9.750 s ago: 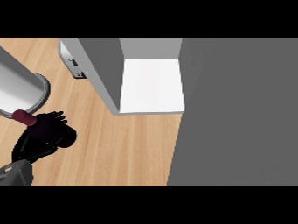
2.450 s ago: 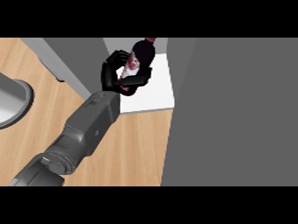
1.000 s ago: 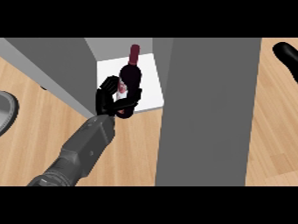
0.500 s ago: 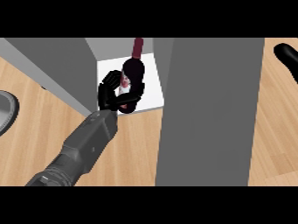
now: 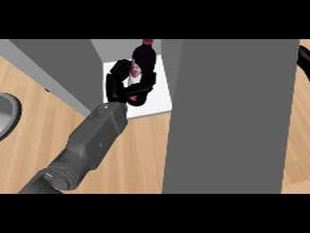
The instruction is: Pick up the wine, place it into the cabinet and close the cabinet
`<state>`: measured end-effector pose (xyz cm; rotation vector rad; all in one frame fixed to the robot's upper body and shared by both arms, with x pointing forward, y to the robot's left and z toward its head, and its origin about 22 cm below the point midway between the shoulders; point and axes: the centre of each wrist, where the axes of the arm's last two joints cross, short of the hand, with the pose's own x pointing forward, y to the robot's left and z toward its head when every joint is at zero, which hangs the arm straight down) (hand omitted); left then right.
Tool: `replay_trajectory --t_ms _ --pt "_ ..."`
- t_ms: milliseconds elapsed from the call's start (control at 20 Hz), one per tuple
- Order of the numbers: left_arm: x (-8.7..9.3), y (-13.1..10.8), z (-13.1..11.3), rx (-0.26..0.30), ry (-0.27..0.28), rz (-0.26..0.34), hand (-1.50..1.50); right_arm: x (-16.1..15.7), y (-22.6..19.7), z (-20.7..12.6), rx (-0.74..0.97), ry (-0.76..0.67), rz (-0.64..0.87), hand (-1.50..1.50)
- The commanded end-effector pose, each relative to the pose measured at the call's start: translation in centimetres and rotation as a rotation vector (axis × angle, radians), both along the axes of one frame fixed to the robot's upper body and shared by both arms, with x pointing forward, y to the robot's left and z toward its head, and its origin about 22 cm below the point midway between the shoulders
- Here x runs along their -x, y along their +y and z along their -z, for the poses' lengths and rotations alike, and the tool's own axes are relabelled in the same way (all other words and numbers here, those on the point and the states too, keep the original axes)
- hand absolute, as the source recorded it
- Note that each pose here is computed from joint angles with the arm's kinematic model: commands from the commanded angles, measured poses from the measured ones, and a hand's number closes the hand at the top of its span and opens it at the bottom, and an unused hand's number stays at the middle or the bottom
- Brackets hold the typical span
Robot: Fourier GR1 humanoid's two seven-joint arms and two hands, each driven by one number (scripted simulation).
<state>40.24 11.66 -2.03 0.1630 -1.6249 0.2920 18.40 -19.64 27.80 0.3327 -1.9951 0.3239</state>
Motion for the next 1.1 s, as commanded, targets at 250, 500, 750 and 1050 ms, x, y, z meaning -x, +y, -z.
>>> replay_trajectory --t_ms 250,500,750,1050 --pt "-1.4 -1.1 -2.5 -0.004 0.02 -0.004 1.5 0.5 -0.4 0.4 0.0 -0.015 0.009 -1.5" --pt "-1.7 -1.0 -2.9 0.012 0.069 -0.034 1.5 0.6 -1.2 0.4 0.012 -0.008 0.015 -1.5" --pt "-3.0 -1.2 -5.3 0.033 0.056 -0.054 1.5 0.3 -0.9 0.5 0.012 -0.007 0.014 -1.5" --pt "-3.0 0.8 -4.5 -0.28 0.019 -0.088 1.5 0.2 -1.0 0.0 -0.006 -0.024 0.004 -1.5"
